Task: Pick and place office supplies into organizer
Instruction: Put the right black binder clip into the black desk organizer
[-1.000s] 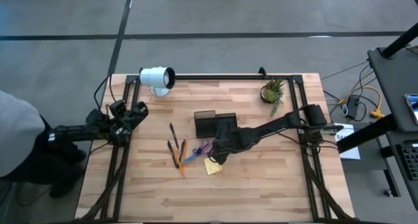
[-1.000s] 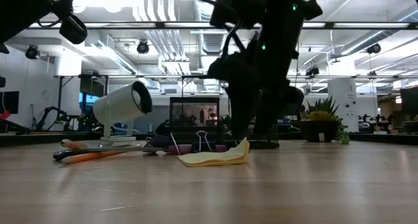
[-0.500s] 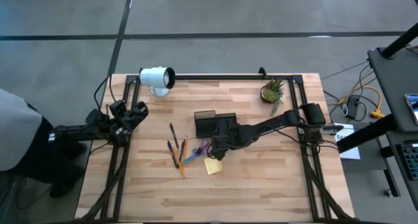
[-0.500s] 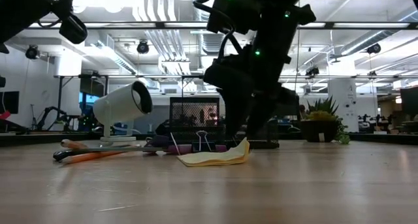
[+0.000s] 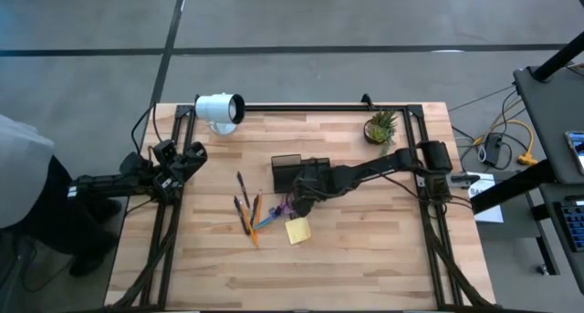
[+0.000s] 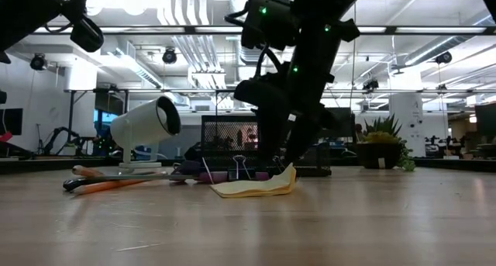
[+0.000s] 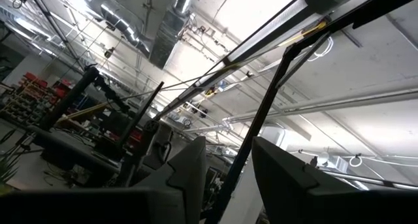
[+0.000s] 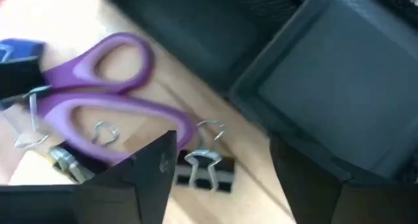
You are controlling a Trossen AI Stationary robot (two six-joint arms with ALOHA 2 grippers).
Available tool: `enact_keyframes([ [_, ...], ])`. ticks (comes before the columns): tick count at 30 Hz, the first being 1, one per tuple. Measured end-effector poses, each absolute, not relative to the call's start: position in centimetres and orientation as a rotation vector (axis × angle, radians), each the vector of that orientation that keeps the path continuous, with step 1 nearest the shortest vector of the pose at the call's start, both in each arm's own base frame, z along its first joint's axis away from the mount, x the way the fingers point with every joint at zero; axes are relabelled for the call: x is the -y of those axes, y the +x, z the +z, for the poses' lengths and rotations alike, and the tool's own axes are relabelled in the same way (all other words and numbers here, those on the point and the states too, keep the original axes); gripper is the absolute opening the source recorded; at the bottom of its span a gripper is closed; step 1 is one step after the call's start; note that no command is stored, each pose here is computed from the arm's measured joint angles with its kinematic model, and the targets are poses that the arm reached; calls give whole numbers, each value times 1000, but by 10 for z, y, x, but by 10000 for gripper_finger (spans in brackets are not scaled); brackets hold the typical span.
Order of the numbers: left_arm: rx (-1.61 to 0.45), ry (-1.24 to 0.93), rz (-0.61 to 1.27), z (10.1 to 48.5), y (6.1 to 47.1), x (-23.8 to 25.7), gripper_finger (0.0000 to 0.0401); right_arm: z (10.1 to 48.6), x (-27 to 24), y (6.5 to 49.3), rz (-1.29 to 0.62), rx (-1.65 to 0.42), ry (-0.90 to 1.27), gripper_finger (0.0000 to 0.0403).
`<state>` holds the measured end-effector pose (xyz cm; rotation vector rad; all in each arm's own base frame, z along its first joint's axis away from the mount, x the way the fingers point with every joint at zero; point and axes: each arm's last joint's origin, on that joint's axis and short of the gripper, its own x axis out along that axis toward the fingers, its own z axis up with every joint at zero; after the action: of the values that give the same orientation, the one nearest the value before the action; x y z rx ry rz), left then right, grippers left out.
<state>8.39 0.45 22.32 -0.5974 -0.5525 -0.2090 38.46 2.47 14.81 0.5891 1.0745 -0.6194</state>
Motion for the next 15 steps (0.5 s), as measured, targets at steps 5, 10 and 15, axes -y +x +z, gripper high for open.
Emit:
enact_keyframes([
  [5, 552, -597, -209, 223, 84, -4, 109, 148, -22, 384, -619, -1080, 580, 169],
  [10, 552, -598, -209, 223, 84, -4, 109, 147, -24, 381, -641, -1112, 582, 135],
  [15, 552, -598, -209, 223, 84, -4, 109, 146, -25, 379, -634, -1133, 593, 125],
])
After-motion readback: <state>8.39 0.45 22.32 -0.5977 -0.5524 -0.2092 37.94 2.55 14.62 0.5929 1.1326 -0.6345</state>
